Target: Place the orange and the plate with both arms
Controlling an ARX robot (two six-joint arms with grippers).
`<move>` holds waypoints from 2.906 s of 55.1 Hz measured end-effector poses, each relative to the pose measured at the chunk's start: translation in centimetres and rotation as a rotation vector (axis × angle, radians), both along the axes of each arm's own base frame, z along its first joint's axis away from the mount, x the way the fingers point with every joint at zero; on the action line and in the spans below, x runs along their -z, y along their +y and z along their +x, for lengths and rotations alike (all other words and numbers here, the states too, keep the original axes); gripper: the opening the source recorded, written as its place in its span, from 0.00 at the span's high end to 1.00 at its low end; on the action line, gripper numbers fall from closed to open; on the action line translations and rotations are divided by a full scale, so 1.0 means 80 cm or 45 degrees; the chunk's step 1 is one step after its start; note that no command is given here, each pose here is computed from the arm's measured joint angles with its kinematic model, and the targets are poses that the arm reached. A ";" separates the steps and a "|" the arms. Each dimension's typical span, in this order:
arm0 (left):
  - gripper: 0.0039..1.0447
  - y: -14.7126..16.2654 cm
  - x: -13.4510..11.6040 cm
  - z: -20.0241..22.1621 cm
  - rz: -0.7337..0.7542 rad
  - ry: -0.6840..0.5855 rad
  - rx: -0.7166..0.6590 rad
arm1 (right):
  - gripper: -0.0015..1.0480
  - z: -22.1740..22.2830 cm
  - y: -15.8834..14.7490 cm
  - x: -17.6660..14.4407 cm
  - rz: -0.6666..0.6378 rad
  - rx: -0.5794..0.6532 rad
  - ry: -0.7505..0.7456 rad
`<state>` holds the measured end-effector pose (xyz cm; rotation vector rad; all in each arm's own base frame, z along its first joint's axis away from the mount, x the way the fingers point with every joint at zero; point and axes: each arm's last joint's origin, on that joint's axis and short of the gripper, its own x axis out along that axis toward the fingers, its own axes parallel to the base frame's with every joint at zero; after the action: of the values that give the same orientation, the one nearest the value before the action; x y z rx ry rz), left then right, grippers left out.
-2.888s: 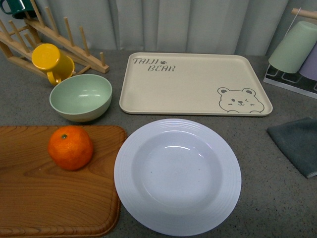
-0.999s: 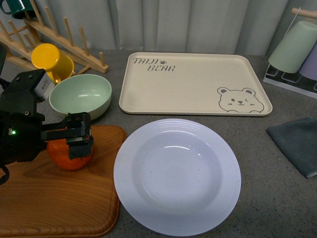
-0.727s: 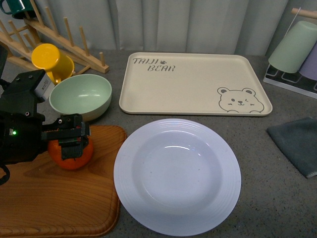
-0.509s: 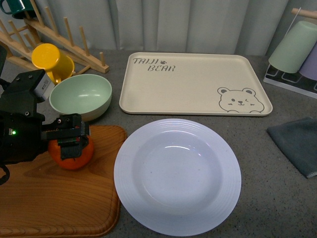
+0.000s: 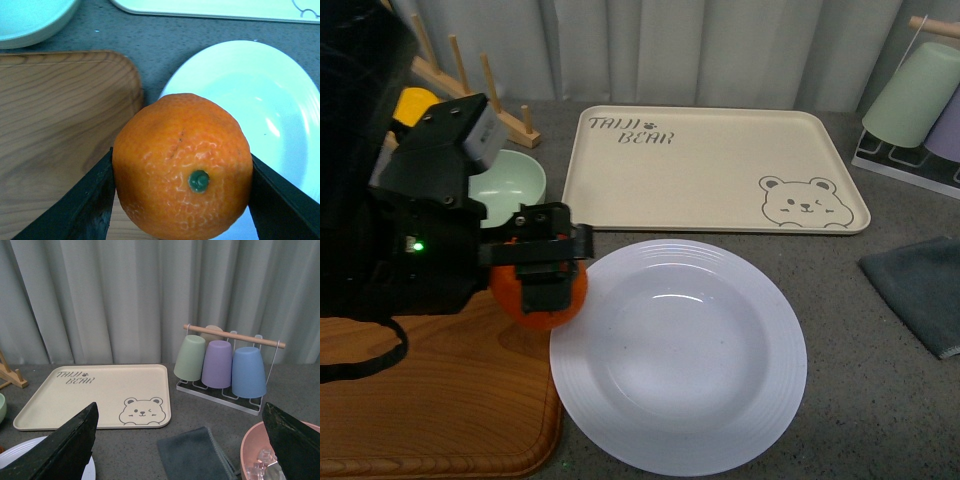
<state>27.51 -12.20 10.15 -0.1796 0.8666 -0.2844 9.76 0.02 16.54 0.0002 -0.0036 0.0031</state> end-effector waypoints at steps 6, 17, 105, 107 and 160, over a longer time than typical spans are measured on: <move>0.37 -0.026 0.002 0.001 -0.014 0.010 0.049 | 0.09 0.000 0.000 0.000 0.000 0.000 0.000; 0.37 -0.056 0.027 0.004 -0.002 0.079 0.097 | 0.09 0.000 0.000 0.000 0.000 0.000 0.000; 0.06 0.104 -0.081 -0.116 0.215 -0.486 -0.588 | 0.09 0.000 0.000 0.000 0.000 0.000 0.000; 0.06 0.108 -0.085 -0.128 0.199 -0.510 -0.617 | 0.09 0.000 0.000 0.000 0.000 0.000 0.000; 0.92 0.142 -0.090 -0.205 0.187 -1.129 -0.342 | 0.09 0.000 0.000 0.000 0.000 0.000 0.000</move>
<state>11.08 -0.80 17.31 -0.0186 -0.0213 -0.0280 9.76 0.01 16.53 0.0002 -0.0032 0.0027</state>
